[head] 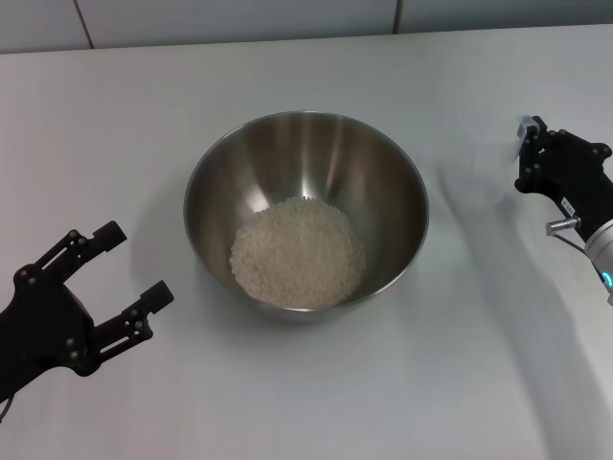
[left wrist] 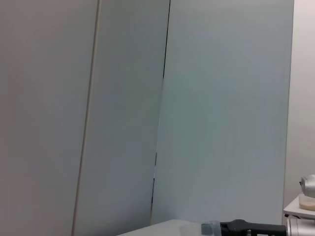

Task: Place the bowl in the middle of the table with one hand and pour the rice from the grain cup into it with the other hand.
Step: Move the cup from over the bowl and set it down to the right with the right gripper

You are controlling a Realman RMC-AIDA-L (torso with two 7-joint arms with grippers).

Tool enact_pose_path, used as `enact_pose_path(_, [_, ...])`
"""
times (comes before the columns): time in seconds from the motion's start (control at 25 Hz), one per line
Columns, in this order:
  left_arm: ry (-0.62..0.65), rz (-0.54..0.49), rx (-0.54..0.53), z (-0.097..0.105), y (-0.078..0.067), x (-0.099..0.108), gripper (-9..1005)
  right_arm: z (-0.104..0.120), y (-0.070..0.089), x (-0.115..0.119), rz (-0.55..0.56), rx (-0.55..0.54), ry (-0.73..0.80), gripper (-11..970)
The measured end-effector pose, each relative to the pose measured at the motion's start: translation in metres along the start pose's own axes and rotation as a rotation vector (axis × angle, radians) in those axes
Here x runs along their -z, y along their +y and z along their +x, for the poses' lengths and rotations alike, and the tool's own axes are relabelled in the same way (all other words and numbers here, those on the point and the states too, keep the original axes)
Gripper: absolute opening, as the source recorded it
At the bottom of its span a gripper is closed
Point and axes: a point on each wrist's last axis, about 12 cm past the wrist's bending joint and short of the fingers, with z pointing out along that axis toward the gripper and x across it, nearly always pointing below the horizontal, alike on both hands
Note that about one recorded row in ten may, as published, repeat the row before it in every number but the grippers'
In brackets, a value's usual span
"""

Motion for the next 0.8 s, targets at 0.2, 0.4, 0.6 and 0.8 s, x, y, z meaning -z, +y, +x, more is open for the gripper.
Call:
enact_pose_path(0.2, [0.000,0.000,0.001,0.0000,-0.0001,0.0001,860,0.0013,0.0009,-0.0036,-0.003,0.002,0.025,21])
enact_pose_path(0.4, [-0.002,0.001,0.000,-0.0002,-0.0001,0.0001,860,0.0040,0.0021,-0.0083,-0.007,-0.022,0.067,36])
enact_pose_path(0.6, [-0.003,-0.002,0.001,-0.0004,0.0002,0.0006,860,0.0047,0.0002,-0.0056,-0.001,-0.043,0.065,162])
enact_pose_path(0.8, [-0.004,-0.004,0.000,-0.0006,0.0005,0.0009,860,0.0059,-0.0019,-0.0037,0.005,-0.041,0.069,361])
